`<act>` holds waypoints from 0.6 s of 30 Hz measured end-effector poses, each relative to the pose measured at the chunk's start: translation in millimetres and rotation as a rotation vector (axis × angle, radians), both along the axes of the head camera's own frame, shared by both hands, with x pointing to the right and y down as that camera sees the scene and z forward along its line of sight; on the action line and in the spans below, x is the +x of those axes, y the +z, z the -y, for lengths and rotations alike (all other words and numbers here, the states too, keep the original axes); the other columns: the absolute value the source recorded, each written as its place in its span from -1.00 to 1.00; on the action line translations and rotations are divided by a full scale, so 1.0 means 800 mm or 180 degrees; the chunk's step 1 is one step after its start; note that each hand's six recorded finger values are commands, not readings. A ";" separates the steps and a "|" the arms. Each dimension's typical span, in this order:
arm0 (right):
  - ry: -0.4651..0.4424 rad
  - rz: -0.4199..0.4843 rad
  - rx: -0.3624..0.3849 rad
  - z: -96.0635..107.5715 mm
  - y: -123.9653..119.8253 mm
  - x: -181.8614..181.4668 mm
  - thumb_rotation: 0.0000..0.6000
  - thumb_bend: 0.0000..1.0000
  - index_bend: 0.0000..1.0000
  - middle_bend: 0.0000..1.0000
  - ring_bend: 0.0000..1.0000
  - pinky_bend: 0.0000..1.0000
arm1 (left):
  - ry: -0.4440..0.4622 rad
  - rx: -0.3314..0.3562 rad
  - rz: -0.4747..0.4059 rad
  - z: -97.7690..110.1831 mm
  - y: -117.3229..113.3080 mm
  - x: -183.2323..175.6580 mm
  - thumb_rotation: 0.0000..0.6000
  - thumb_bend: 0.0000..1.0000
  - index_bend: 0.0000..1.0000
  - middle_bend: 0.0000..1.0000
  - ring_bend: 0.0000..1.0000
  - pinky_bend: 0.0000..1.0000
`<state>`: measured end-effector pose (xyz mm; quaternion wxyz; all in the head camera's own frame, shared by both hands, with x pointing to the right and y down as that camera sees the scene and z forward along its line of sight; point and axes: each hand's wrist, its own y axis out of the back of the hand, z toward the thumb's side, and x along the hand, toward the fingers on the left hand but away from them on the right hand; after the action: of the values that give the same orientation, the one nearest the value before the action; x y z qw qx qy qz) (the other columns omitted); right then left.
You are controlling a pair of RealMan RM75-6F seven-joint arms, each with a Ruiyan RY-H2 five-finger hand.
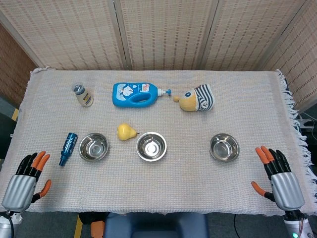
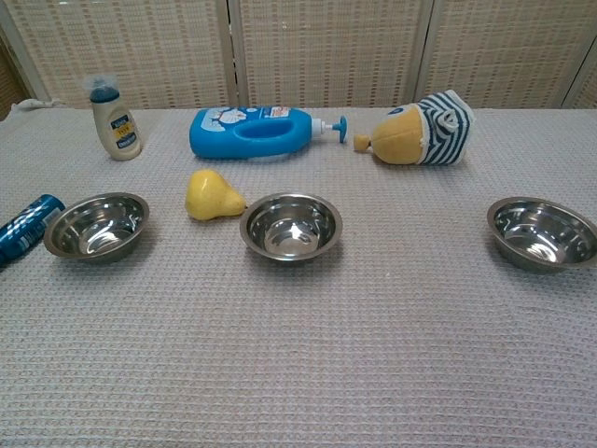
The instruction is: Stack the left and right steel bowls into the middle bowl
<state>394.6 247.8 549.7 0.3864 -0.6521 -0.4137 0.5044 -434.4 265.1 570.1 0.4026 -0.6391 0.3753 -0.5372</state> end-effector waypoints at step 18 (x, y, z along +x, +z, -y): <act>0.0149 -0.0024 -0.0077 0.013 0.007 0.016 1.00 -0.79 -1.00 -1.00 -1.00 -1.00 | 0.0454 -0.0542 0.0002 0.036 0.117 0.084 1.00 -0.20 -0.99 -1.00 -1.00 -0.83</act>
<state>407.6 237.4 555.4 0.3681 -0.6449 -0.4213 0.5207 -366.8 236.2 663.4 0.3842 -0.6959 0.2817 -0.5374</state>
